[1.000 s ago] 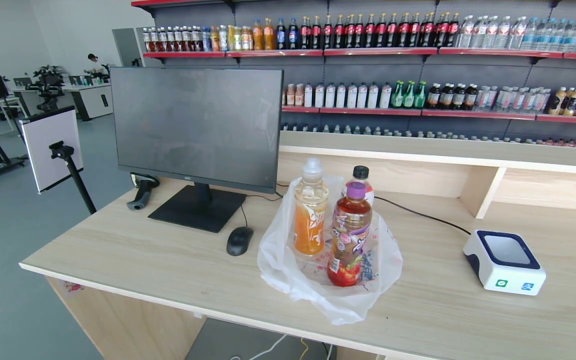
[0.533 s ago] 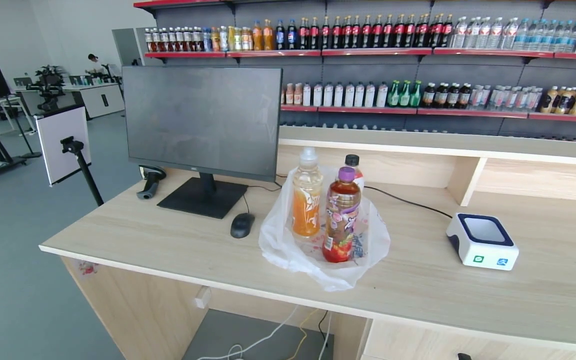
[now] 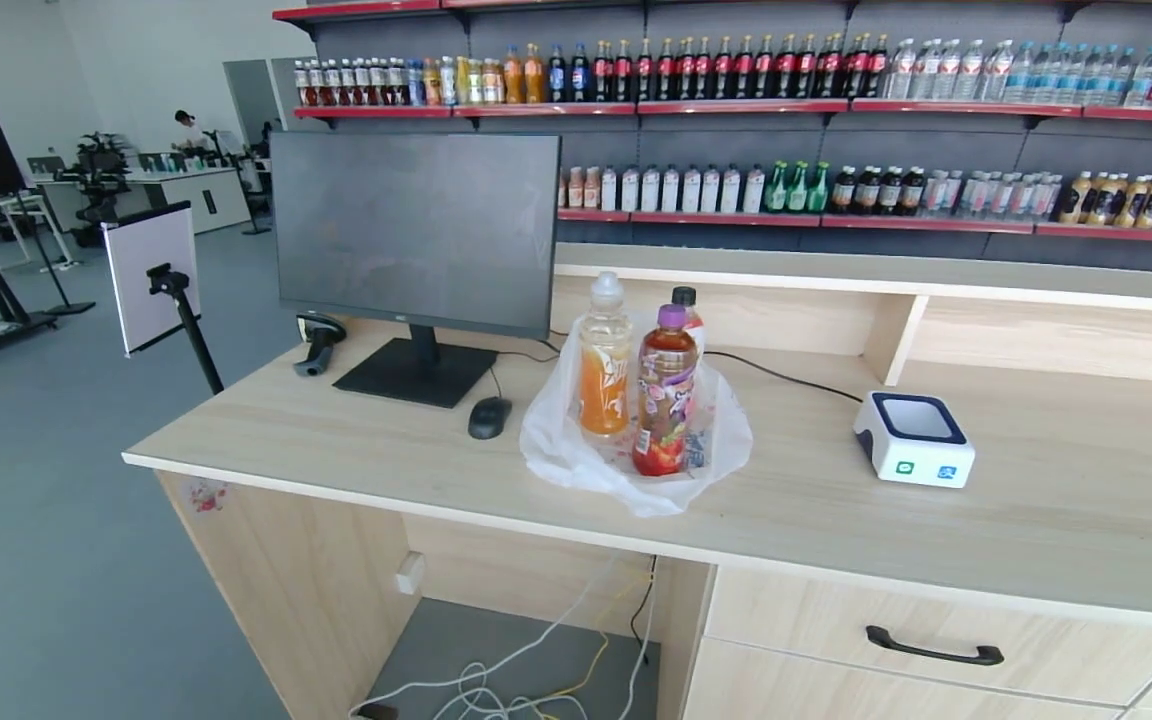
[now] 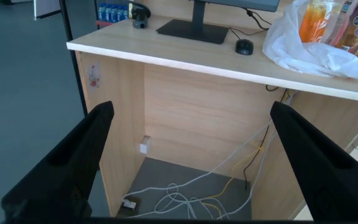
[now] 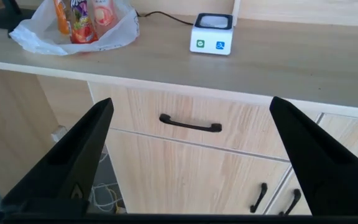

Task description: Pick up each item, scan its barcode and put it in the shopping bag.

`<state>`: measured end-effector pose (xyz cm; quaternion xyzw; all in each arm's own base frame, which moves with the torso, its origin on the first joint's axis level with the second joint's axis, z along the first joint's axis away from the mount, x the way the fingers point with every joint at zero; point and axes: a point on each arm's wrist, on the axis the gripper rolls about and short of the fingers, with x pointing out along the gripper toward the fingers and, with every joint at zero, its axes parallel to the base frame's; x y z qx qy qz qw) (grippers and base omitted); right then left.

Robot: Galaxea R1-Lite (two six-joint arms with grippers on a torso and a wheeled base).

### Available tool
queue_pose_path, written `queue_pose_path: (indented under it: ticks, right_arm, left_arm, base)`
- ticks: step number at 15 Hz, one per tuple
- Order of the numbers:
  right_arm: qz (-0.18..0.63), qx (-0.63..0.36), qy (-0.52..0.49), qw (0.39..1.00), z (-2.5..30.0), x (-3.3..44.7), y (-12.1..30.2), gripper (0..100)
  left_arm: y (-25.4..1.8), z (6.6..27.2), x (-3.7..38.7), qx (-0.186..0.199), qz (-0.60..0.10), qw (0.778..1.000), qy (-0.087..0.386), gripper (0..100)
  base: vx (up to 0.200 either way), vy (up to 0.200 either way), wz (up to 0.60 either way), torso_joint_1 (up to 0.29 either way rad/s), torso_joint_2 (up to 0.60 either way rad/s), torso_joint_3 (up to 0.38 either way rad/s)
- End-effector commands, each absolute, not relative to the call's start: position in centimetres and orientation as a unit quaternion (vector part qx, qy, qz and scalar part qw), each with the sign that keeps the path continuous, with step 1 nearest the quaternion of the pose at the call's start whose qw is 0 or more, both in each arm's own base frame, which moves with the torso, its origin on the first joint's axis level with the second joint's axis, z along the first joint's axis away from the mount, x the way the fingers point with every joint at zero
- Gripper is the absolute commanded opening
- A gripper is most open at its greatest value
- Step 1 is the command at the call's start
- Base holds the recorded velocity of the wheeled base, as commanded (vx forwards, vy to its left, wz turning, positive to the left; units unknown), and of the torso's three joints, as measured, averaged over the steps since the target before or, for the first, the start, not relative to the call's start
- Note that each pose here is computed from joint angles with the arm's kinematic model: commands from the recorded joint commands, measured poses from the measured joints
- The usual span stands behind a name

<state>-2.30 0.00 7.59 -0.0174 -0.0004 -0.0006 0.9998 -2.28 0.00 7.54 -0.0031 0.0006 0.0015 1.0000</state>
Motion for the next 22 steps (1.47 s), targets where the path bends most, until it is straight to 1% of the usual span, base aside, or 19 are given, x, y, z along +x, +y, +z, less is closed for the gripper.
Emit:
queue_pose_path:
  ticks: [1,6,11,22]
  right_arm:
    - [-0.001,-0.015,0.000,1.000,7.57,-2.29,0.00,100]
    - [-0.001,-0.005,0.000,1.000,7.55,-2.28,0.00,100]
    - [-0.001,-0.005,0.000,1.000,7.55,-2.28,0.00,100]
    - [-0.001,-0.006,0.000,1.000,7.55,-2.28,0.00,100]
  left_arm:
    - [0.00,7.54,-2.27,-0.004,0.002,1.000,0.002,100]
    - [0.00,7.54,-2.27,-0.002,0.002,1.000,0.002,100]
    - [0.00,7.53,-2.28,-0.002,0.002,1.000,0.001,100]
    - [0.00,7.53,-2.28,-0.002,0.002,1.000,0.001,100]
  base:
    - [0.000,0.000,-0.60,0.027,0.01,-0.007]
    - [0.000,0.000,-0.60,0.006,0.00,0.000]
    - [0.000,0.000,0.00,0.000,0.00,0.000]
    - [0.000,-0.200,0.00,0.000,0.00,0.002]
